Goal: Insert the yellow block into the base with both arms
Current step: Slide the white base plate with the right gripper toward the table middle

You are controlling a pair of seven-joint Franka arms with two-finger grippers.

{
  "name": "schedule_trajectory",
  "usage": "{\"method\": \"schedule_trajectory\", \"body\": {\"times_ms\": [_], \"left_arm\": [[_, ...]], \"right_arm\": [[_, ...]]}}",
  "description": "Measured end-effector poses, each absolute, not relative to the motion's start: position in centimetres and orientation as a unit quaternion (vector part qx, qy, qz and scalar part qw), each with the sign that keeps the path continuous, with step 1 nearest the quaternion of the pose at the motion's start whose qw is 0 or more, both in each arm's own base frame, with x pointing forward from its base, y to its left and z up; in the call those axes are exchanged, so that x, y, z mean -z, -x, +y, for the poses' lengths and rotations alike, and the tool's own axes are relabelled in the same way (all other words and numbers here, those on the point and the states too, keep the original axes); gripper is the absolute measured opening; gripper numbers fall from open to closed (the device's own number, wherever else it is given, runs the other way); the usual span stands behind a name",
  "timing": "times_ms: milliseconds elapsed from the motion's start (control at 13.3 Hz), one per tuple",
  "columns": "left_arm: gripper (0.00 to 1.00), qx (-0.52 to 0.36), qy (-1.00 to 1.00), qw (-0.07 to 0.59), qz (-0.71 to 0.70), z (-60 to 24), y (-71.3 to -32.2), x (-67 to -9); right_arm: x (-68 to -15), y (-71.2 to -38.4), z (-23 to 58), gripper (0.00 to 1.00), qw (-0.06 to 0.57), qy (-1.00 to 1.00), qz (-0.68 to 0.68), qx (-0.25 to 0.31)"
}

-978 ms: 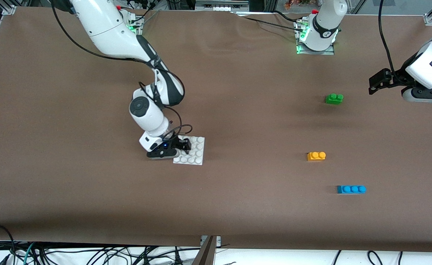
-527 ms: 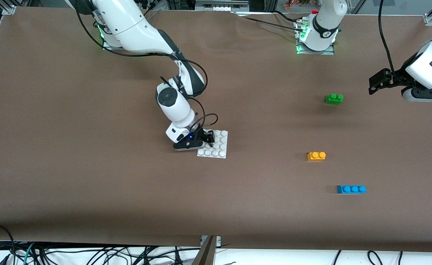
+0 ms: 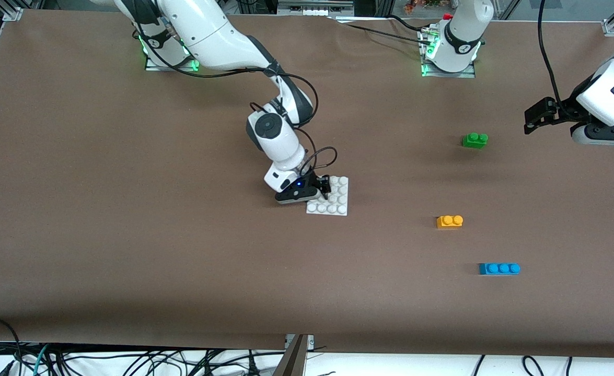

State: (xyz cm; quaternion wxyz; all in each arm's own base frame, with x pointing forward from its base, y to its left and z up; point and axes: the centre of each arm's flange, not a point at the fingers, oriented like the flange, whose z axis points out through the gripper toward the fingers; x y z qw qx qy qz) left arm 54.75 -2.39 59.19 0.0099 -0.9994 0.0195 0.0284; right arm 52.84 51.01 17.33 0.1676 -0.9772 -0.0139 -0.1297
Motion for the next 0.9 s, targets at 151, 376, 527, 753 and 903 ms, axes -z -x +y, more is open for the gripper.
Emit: {"method": "schedule_trajectory", "body": {"times_ms": [151,376,527,753,903], "left_arm": [[1.0,-0.028,0.999,0.01,0.02,-2.4,-54.7,-59.2],[1.0,-0.028,0.999,0.01,0.02,-2.4,-54.7,-59.2],[1.0,-0.028,0.999,0.01,0.02,-2.4,-54.7,-59.2],[1.0,-0.028,0.999,0.01,0.02,-2.4,-54.7,-59.2],[1.0,-0.028,0.999,0.01,0.02,-2.4,-54.7,-59.2]], "right_arm": [[-17.3,-52.6,51.6,0.66,0.169,0.977,-0.017,0.132],[-17.3,-52.3,52.1,0.67,0.171,0.976,-0.021,0.132],[-17.4,-52.6,51.9,0.69,0.176,0.976,-0.009,0.131],[-18.3,-54.2,51.0,0.99,0.185,0.973,0.021,0.136],[-19.3,-55.0,50.7,1.0,0.199,0.969,0.044,0.137]]}}
